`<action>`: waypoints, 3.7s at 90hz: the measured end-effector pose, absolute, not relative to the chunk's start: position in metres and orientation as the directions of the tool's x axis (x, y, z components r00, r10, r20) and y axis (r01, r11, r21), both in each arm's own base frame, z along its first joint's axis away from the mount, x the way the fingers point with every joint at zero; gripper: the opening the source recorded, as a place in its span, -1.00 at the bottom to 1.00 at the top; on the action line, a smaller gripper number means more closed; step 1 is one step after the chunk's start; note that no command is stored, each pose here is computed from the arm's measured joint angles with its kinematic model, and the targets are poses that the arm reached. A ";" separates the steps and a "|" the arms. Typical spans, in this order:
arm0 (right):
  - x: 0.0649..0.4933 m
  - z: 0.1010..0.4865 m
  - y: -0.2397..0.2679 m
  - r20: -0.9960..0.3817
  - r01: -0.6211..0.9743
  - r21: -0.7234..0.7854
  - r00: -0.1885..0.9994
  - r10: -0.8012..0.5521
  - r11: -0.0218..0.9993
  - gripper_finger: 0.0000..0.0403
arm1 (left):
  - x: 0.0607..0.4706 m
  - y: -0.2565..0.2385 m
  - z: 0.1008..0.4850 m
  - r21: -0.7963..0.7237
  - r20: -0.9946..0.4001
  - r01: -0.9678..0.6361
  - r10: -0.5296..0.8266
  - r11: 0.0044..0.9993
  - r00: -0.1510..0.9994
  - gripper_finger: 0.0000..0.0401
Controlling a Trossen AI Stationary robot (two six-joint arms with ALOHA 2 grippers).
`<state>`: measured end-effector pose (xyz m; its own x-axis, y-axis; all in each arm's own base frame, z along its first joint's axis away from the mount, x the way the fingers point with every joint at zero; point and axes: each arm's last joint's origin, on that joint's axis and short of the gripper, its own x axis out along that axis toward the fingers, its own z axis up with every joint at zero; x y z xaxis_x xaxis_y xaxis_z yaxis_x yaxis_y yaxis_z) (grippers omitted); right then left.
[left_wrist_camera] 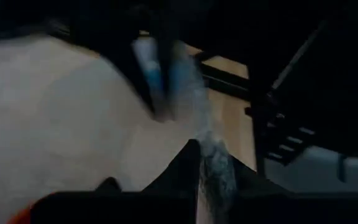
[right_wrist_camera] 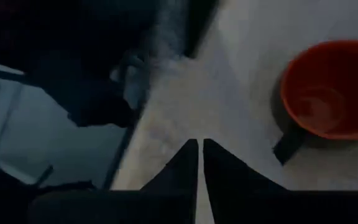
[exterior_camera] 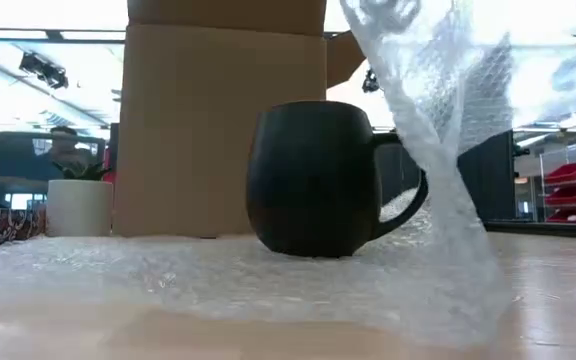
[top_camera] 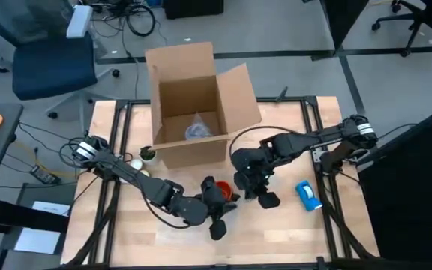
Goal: Wrap mug
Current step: Wrap the black mug with bubble wrap
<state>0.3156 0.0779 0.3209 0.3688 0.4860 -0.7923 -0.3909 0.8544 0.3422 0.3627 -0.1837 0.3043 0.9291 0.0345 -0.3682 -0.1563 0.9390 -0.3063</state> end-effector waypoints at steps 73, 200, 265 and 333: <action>0.321 0.300 0.074 -0.817 -0.347 0.413 0.267 0.511 0.842 -1.00 | 0.363 -0.173 0.304 -0.270 -0.375 -0.207 0.095 0.940 0.922 -1.00; 0.261 0.338 0.016 -0.914 -0.057 -0.291 0.310 -0.260 0.955 -0.49 | 0.344 -0.156 0.253 -0.053 -0.536 -0.487 0.387 0.872 0.751 -1.00; 0.276 0.284 -0.015 -0.928 -0.110 -0.136 0.363 -0.087 0.985 -0.90 | 0.344 -0.156 0.254 -0.056 -0.529 -0.490 0.390 0.870 0.753 -1.00; 0.236 0.339 0.044 -0.857 -0.001 0.017 0.515 0.016 1.000 -1.00 | 0.345 -0.159 0.256 -0.042 -0.515 -0.464 0.379 0.885 0.769 -1.00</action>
<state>0.2356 0.0443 0.3393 0.5149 0.0157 -0.8571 -0.0014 0.9998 0.0175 0.3445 -0.1589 0.2556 0.7692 0.3785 -0.5148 -0.4637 0.8850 -0.0422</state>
